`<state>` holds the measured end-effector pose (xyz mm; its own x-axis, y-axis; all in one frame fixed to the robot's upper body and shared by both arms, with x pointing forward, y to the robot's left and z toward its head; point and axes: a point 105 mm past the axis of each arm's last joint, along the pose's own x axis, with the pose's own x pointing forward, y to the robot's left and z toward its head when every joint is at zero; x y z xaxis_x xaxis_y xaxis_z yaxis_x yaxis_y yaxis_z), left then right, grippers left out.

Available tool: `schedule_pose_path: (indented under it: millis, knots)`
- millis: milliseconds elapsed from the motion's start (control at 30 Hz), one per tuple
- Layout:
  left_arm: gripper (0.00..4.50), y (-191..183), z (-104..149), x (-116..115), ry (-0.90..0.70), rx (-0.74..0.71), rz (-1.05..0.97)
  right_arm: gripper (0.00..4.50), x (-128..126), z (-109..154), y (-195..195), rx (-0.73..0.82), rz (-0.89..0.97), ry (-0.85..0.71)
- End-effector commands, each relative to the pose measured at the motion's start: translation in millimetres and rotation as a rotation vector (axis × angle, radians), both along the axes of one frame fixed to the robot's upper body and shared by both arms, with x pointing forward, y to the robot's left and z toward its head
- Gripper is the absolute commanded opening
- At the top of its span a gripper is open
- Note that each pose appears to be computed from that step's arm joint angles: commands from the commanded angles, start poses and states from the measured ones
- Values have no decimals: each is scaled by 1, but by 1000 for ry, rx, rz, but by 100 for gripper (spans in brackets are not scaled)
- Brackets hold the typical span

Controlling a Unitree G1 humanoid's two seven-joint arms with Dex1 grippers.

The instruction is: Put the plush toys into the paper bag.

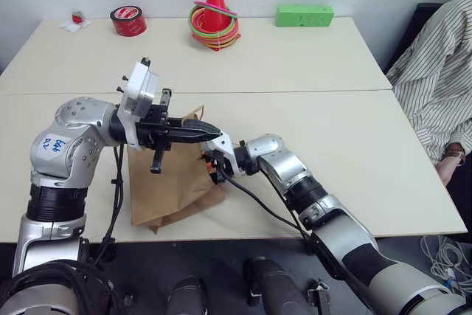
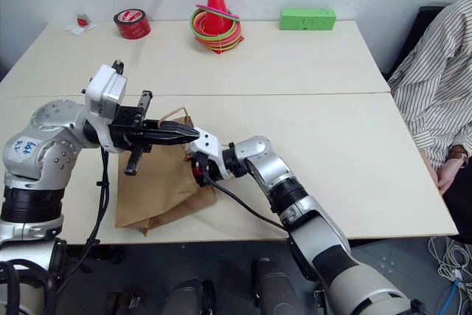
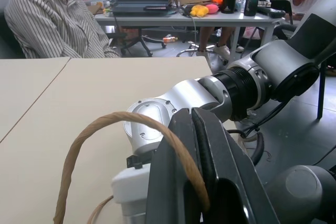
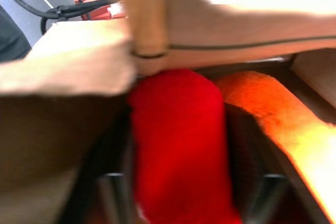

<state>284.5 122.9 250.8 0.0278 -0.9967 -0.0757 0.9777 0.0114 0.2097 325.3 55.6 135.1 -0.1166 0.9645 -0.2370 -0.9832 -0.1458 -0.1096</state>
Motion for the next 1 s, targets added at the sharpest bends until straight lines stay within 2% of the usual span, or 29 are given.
schedule_pose_path:
  millis: [33, 133, 233, 367, 433, 500, 700, 800, 867, 1000]
  knots:
    - [0, 6, 9, -9, -38, -12, 17, 347, 3, 14, -22, -9, -1, -5]
    - [0, 10, 7, -11, -31, -23, 51, 446, 0, 21, -53, -51, -9, 74]
    - [0, 13, 5, -13, -26, -29, 75, 446, -2, 28, -77, -49, -31, 136]
    - [0, 14, 5, -15, -24, -28, 87, 446, 11, 33, -104, -27, -133, 182]
    - [0, 14, 4, -16, -25, -26, 89, 446, 24, 29, -115, -52, -229, 224]
    - [0, 14, 4, -17, -27, -24, 91, 446, 39, 13, -121, -151, -341, 239]
    - [0, 13, 5, -18, -31, -28, 105, 446, 57, 3, -99, -177, -403, 198]
    - [0, 13, 4, -19, -29, -29, 111, 446, 58, -2, -87, -203, -370, 170]
    - [0, 13, 3, -19, -29, -30, 121, 446, 53, -12, -77, -258, -320, 208]
    - [0, 16, 2, -19, -33, -26, 142, 354, 44, -16, -77, -294, -247, 316]
